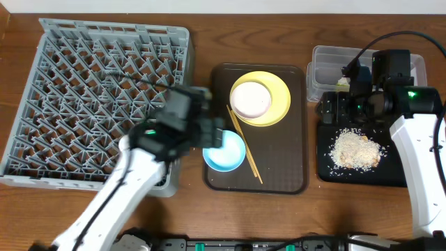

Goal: Sort waste into correct bins and load items into the dishwasher
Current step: 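Reach the left gripper to the light-blue cup and grasp it, then carry the light-blue cup into the dish rack and release it, then move the left gripper over the white bowl on the yellow plate, then grasp the white bowl rim with the left gripper and lift, then carry the white bowl into the rack's back row and release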

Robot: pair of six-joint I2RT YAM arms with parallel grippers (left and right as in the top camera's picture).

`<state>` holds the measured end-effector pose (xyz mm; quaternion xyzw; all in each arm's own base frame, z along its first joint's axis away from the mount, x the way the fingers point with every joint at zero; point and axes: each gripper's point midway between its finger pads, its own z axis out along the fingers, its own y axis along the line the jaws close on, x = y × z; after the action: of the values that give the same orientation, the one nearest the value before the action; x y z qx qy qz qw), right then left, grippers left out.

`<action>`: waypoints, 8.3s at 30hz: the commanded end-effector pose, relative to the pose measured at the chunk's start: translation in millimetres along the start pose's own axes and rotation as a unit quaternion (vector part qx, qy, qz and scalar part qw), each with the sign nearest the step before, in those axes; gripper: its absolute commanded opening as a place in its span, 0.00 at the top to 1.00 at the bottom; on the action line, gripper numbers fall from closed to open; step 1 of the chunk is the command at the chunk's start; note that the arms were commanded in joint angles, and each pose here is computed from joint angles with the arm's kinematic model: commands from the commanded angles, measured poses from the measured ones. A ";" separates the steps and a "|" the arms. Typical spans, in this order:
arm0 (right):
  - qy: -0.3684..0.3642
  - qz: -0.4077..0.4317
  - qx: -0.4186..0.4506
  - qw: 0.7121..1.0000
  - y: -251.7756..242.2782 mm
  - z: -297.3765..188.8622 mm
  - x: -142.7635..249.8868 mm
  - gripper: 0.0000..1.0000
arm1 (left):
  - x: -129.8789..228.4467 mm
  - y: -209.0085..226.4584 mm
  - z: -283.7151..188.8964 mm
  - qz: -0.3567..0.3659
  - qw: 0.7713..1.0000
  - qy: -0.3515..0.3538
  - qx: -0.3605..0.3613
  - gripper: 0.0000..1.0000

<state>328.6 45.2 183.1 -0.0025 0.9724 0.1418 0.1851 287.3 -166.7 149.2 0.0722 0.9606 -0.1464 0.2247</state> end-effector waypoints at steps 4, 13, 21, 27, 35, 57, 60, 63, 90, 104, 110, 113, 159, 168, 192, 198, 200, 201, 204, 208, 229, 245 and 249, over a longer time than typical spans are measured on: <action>-0.013 0.002 -0.006 1.000 2.6 -7.7 -5.4 0.14 | 26.4 -41.8 48.0 0.072 0.996 0.054 0.006 0.07; -0.012 0.003 -0.006 1.000 2.6 -7.6 -4.8 0.14 | 70.8 -45.7 110.1 0.101 0.985 0.142 -0.018 0.16; -0.012 0.003 -0.006 1.000 2.6 -7.6 -4.7 0.14 | 85.8 -37.5 129.6 0.100 0.979 0.172 -0.033 0.67; -0.011 0.002 -0.006 1.000 2.8 -7.6 -4.6 0.14 | 75.1 -44.7 123.6 0.100 0.983 0.151 -0.020 0.89; -0.011 0.002 -0.006 1.000 2.8 -7.6 -4.5 0.14 | 61.9 -52.4 110.3 0.101 0.987 0.125 -0.007 0.92; -0.010 0.003 -0.006 1.000 2.8 -7.6 -3.8 0.14 | -43.7 -31.3 -22.1 0.029 0.993 -0.103 0.051 0.93; -0.010 0.003 -0.006 1.000 2.8 -7.6 -3.8 0.14 | -58.9 -21.3 -41.1 0.025 0.986 -0.124 0.105 0.92; -0.010 0.003 -0.006 1.000 2.8 -7.6 -3.9 0.14 | -71.9 -9.4 -57.7 0.003 0.974 -0.134 0.180 0.93; -0.010 0.003 -0.006 1.000 2.8 -7.6 -3.7 0.13 | -88.4 168.8 -37.6 -0.258 0.839 -0.131 0.462 0.92; -0.006 0.003 -0.005 1.000 2.6 -7.5 -2.1 0.13 | -70.4 236.2 -38.1 -0.336 0.831 -0.170 0.409 0.36; -0.006 0.004 -0.005 1.000 2.5 -7.5 -1.8 0.13 | -45.2 269.8 -16.5 -0.418 0.842 -0.144 0.309 0.16; -0.005 0.004 -0.005 1.000 2.4 -7.5 -1.6 0.13 | -40.1 277.6 -16.6 -0.428 0.842 -0.145 0.294 0.16; 0.028 0.175 0.186 0.966 -74.9 -25.0 31.1 0.04 | -136.9 -53.7 79.5 0.138 0.985 -0.104 -0.008 0.08; 0.026 0.183 0.189 0.964 -80.3 -26.8 31.3 0.01 | -93.5 -75.3 151.0 0.170 0.985 -0.030 -0.003 0.10; 0.029 0.181 0.188 0.965 -79.9 -26.7 32.4 0.01 | -49.4 -96.2 190.1 0.201 0.979 0.022 0.006 0.92; 0.030 0.179 0.188 0.965 -79.9 -26.7 32.4 0.01 | -60.2 -102.5 166.3 0.201 0.980 0.006 0.012 0.92; 0.030 0.179 0.188 0.965 -79.8 -26.7 32.5 0.01 | -65.1 -106.3 151.8 0.200 0.980 -0.001 0.020 0.92; 0.030 0.180 0.188 0.965 -79.9 -26.7 32.4 0.01 | -67.6 -109.3 144.1 0.200 0.979 -0.005 0.027 0.93; 0.029 0.180 0.188 0.965 -79.9 -26.7 32.3 0.01 | -75.8 -119.1 122.7 0.197 0.979 -0.020 0.055 0.92; 0.030 0.180 0.188 0.965 -79.8 -26.7 32.5 0.01 | -86.0 -124.1 103.4 0.195 0.978 -0.040 0.068 0.92; 0.030 0.178 0.188 0.965 -79.9 -26.8 32.4 0.01 | -171.1 -20.7 -33.6 0.038 0.949 -0.127 0.287 0.93; 0.030 0.178 0.188 0.966 -79.9 -26.7 32.4 0.01 | -171.9 128.3 -27.5 -0.136 0.895 -0.122 0.406 0.93; 0.030 0.178 0.188 0.965 -79.7 -26.7 32.5 0.01 | -164.3 150.2 -9.0 -0.183 0.883 -0.104 0.420 0.92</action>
<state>291.2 -32.7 165.2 0.1951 0.9744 -0.0088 0.1113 461.6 -37.0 192.4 -0.0271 0.7989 -0.5432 0.2569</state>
